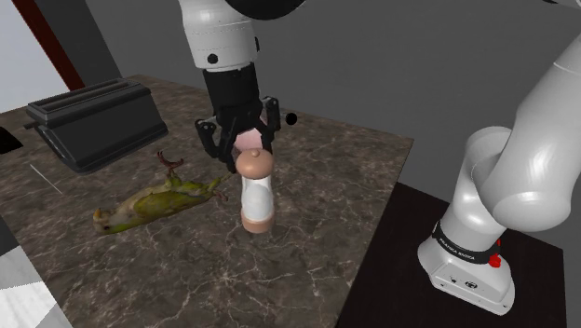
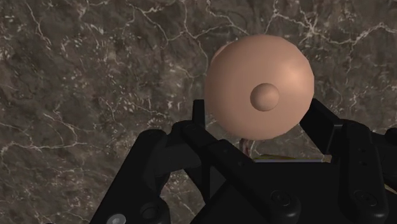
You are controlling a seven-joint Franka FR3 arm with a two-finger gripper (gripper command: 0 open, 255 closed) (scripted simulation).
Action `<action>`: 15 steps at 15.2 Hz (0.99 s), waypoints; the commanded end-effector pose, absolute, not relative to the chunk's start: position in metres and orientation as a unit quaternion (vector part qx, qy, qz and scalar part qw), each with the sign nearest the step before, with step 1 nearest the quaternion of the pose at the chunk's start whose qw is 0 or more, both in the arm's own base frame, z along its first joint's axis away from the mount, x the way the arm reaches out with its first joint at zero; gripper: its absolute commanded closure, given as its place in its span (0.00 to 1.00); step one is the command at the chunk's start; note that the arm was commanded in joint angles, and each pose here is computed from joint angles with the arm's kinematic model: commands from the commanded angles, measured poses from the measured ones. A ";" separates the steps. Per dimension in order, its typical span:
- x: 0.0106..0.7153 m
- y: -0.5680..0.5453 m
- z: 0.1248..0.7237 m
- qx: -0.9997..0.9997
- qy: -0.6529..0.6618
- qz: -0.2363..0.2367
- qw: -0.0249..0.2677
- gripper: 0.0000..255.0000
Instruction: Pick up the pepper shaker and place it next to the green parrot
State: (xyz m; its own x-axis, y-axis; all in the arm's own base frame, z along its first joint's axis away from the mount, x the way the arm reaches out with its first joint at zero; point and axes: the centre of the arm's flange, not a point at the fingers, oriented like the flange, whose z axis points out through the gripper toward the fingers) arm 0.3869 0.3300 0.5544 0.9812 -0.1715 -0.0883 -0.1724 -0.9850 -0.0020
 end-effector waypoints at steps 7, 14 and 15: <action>0.387 0.331 0.534 -0.995 0.086 0.044 0.005 1.00; 0.387 0.331 0.534 -0.995 0.086 0.044 0.005 0.00; 0.387 0.331 0.534 -0.995 0.086 0.044 0.005 0.00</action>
State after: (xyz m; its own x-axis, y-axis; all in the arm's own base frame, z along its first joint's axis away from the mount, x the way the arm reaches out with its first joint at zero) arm 0.3873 0.3306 0.5342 0.9813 -0.1714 -0.0879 -0.1723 -0.9850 -0.0024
